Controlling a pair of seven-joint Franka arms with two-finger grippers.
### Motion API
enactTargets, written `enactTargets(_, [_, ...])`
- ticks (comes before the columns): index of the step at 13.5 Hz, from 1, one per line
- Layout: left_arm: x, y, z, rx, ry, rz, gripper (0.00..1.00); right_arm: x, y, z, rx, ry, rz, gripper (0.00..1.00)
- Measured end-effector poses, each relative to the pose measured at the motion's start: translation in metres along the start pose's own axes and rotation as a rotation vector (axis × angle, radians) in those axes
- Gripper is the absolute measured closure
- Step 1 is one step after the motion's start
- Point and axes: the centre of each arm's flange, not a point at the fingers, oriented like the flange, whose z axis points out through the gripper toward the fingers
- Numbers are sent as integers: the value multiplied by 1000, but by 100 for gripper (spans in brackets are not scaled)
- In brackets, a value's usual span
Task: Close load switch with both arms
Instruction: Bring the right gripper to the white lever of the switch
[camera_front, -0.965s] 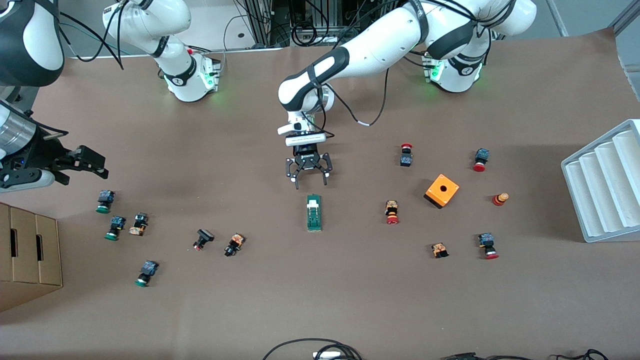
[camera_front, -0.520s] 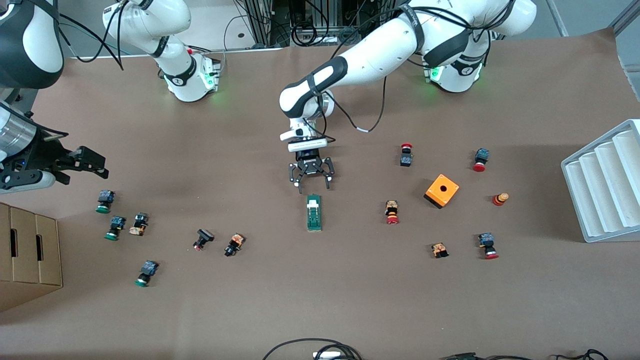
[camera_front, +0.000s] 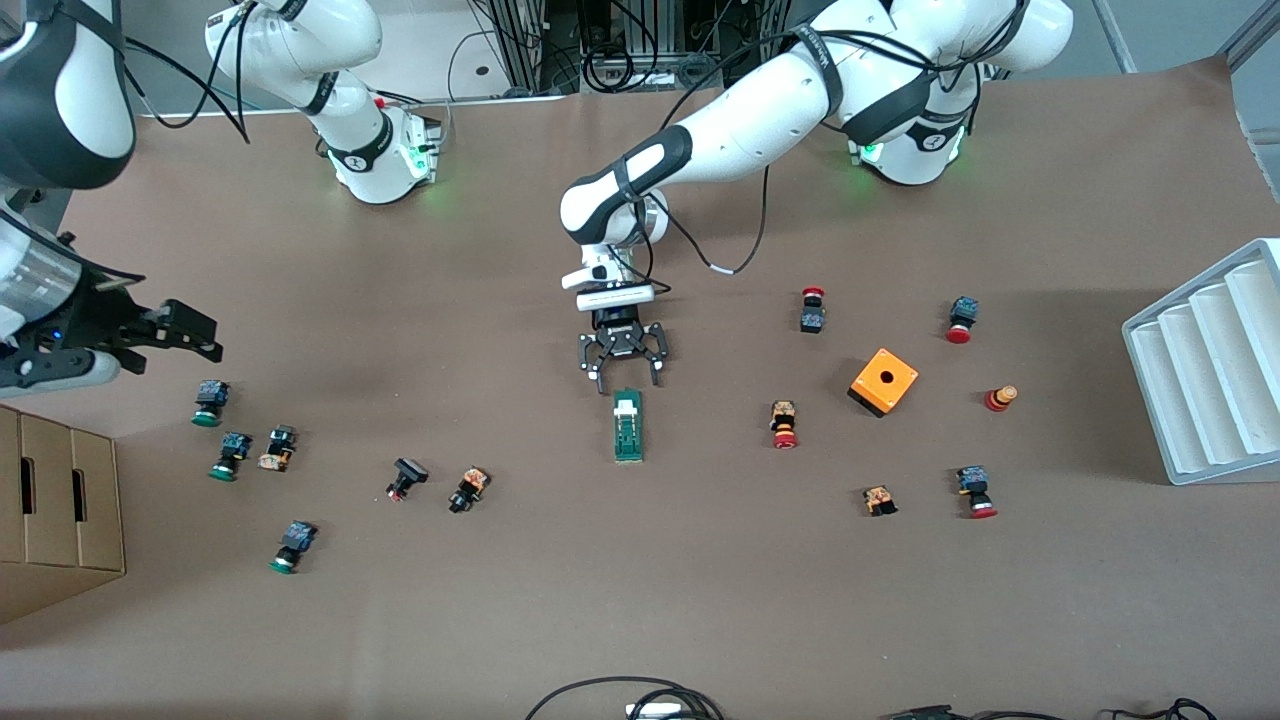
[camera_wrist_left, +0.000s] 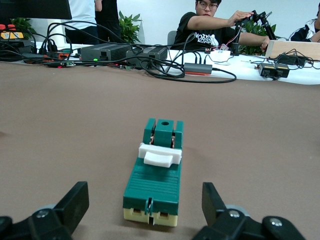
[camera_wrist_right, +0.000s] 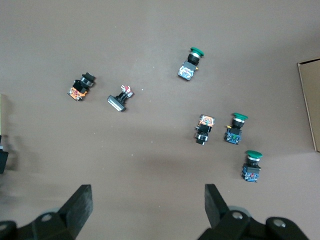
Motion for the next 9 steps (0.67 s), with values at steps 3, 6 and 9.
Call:
enactTargets(3, [-1,0,3,4,2,-2,0,10,-4,18,-5,-18,-4,0])
enactTargets(6, [0,-2,10,12,11,0,0,15,-8,29,23,-33,4,0])
enactTargets(9, [-3,-5,17,8,26,8,0,21,-19,46,88,-52,16,0])
